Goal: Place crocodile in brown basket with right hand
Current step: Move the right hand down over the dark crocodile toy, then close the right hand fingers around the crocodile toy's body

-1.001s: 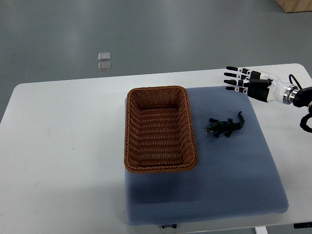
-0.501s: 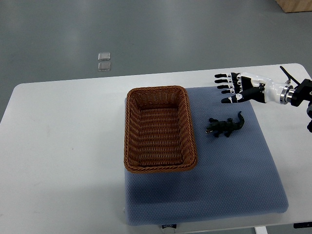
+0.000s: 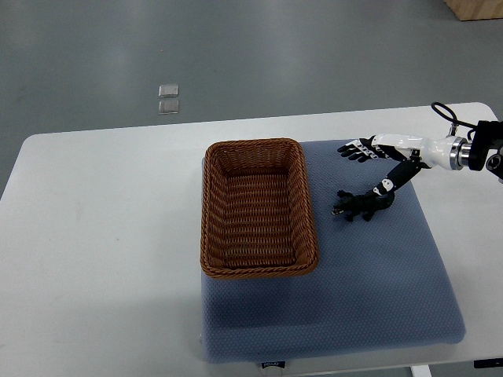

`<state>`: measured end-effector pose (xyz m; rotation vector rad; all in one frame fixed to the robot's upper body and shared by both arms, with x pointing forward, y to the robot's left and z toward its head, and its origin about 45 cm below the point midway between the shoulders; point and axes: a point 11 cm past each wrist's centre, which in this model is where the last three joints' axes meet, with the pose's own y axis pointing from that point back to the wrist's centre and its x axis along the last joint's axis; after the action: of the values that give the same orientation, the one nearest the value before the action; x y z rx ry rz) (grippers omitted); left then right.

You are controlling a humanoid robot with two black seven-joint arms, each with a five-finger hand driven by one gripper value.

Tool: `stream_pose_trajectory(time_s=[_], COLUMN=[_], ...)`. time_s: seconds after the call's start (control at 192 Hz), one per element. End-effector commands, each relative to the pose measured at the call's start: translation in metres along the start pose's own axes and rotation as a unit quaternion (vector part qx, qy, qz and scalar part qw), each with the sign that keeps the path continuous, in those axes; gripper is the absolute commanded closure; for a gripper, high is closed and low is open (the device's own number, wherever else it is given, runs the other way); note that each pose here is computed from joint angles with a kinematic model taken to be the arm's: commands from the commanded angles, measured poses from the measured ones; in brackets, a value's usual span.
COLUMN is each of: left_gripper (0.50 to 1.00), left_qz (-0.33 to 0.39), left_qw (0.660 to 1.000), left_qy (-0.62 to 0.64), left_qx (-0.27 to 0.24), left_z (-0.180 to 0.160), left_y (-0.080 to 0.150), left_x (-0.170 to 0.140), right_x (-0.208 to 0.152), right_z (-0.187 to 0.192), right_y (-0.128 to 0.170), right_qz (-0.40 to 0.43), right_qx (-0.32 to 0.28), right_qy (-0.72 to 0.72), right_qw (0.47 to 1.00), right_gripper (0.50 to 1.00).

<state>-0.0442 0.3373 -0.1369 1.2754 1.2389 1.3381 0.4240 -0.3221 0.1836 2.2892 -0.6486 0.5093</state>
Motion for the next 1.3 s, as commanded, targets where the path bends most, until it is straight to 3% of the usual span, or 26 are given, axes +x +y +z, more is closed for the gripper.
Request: stream_pose_trajectory(time_s=[0.0,0.37,1.085,1.293], left_gripper=[0.5,0.5,0.5,0.5], left_qz=[0.0,0.0,0.0,0.0], left_qw=[1.0,1.0,1.0,1.0], left_qy=[0.001,0.0,0.001,0.0], left_qx=[0.0,0.0,0.0,0.0], left_z=[0.0,0.0,0.0,0.0], left_y=[0.0,0.0,0.0,0.0], left_x=[0.0,0.0,0.0,0.0], right_x=[-0.002,-0.003,-0.019,-0.019], right_z=[0.001,-0.003,0.001,0.0], right_y=[-0.002,-0.006,-0.013,-0.014], right_qz=[-0.011,-0.017,-0.035,-0.022], right_qx=[-0.017,-0.039,-0.037,-0.031], right_qy=[0.068,0.238,0.247,0.258], right_qw=[0.998,0.97,0.968,0.965], right_gripper=[0.572,0.57,0.572,0.601])
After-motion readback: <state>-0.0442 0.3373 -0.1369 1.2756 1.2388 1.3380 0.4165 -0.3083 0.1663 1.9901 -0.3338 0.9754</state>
